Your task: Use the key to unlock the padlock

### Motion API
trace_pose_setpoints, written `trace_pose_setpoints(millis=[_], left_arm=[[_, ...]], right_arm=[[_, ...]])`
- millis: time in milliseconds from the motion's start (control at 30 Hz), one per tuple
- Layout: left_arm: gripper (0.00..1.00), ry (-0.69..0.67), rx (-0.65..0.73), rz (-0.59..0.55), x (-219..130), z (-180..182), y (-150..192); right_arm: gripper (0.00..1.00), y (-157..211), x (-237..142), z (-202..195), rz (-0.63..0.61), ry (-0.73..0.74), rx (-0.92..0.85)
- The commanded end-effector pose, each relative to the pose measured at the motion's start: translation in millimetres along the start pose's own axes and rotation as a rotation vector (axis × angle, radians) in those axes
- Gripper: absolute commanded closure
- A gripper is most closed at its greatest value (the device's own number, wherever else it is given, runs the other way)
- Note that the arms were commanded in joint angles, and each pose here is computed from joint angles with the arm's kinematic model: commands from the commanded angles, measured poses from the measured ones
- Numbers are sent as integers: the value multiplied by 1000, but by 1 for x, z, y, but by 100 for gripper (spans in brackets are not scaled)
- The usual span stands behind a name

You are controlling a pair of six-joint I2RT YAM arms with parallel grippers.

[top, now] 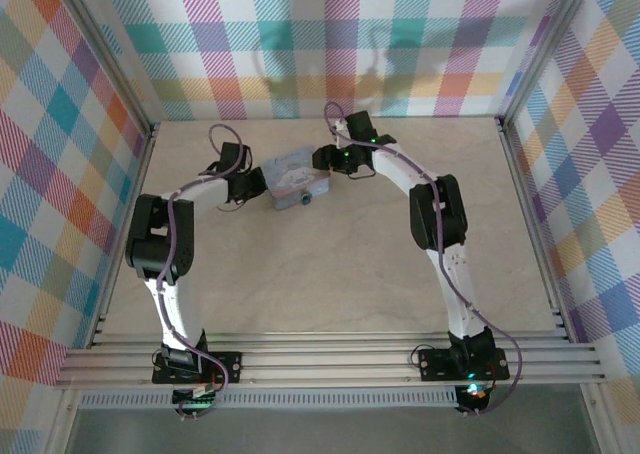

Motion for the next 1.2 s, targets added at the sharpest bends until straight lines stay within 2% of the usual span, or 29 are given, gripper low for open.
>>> trace_pose_setpoints(millis=[0,233,500,667,800,933,1167], left_arm=[[100,60,74,34,2,-29,9],[100,158,159,78,7,-80,37],[100,290,275,117,9,-161,85],[100,333,337,141,13,-198,115],[100,351,341,142,12,-202,123],[100,347,372,133,4,-198,121],[100,372,365,135,-12,-181,99]], right_arm=[[43,15,-24,8,-13,22,-21],[45,59,-70,-11,-16,147,14],[44,127,-143,-59,-29,317,178],[43,162,-176,-83,-39,386,280],[42,166,-196,-87,-45,395,312],[41,164,-212,-70,-78,346,315],[37,188,-238,-45,-139,268,375]])
Point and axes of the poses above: each hand's point on the last joint's axis, 136 mm out from that joint toward the fingers, its own x axis out along the fingers, its own z axis along the line the jaws close on, y = z × x, the point moved 6 cm from there along -x, back along the fingers, and after that the axes turned 1 degree about -x, right-handed, at the moved point
